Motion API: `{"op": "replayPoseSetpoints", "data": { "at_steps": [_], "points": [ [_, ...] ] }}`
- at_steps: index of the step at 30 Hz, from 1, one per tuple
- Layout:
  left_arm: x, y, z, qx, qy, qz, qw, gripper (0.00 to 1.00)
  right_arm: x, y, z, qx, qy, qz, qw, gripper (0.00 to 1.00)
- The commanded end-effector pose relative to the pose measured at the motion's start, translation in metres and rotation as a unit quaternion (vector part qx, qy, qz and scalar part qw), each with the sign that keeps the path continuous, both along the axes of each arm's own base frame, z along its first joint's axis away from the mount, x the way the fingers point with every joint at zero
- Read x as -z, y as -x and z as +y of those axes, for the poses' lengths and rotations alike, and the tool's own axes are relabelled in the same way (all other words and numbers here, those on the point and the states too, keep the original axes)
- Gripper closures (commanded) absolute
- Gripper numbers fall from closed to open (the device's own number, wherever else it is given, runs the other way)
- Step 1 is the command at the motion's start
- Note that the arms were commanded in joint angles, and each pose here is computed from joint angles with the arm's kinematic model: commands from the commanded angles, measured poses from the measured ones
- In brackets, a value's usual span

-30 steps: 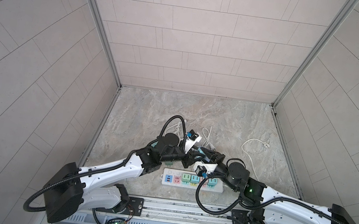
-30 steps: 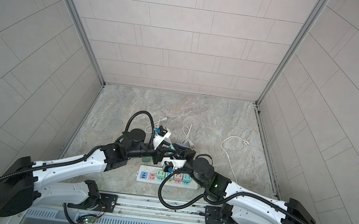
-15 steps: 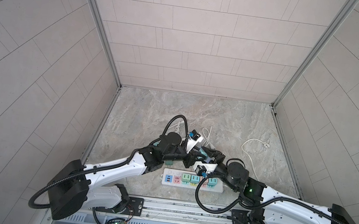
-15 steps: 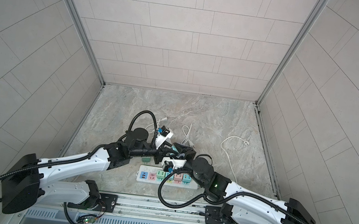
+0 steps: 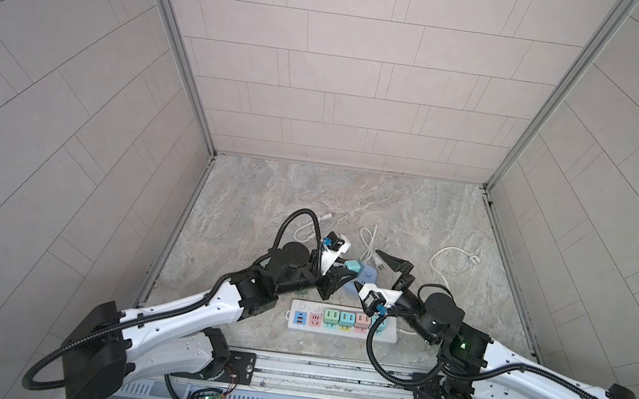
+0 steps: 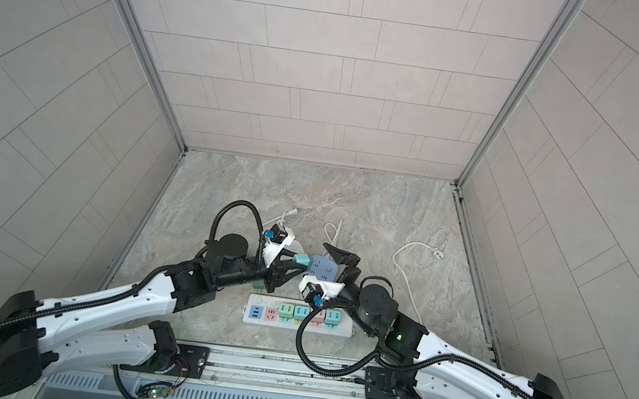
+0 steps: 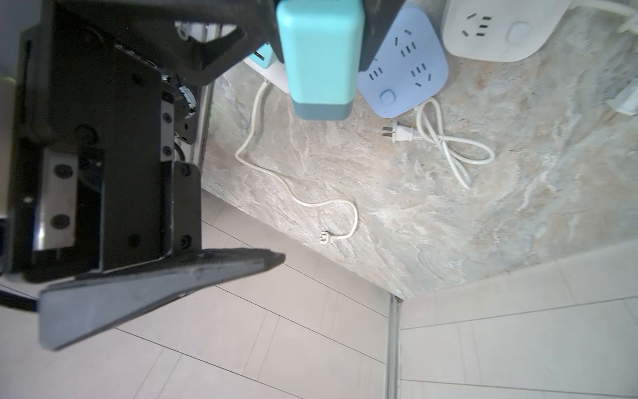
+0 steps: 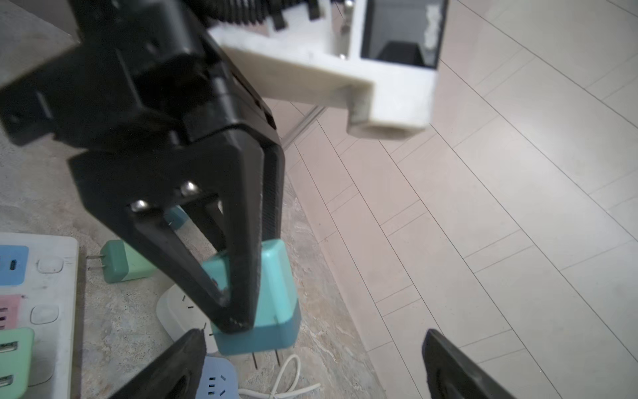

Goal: Insert the plug
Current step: 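Open and withdraw the right gripper while the left gripper pulls the adapter away, then carry the teal adapter with the left gripper over the power strip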

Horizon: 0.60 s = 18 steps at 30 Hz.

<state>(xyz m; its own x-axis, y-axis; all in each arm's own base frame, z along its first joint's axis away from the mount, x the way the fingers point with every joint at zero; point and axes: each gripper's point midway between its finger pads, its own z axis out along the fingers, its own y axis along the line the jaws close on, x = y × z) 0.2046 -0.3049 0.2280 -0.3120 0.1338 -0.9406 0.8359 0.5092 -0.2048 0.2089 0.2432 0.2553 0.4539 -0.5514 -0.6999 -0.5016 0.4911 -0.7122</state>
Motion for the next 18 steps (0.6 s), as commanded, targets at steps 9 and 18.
{"op": "replayPoseSetpoints", "data": {
  "at_steps": [9,18],
  "points": [
    [-0.02,-0.021,0.051,-0.106,-0.123,-0.182,0.97,1.0,0.015,-0.081,-0.124,0.251,-0.291,0.203,0.9,0.0],
    [0.019,0.046,0.043,0.183,-0.392,-0.291,0.854,1.0,0.078,-0.11,-0.207,0.415,-0.355,0.296,0.784,0.0]
  ]
}}
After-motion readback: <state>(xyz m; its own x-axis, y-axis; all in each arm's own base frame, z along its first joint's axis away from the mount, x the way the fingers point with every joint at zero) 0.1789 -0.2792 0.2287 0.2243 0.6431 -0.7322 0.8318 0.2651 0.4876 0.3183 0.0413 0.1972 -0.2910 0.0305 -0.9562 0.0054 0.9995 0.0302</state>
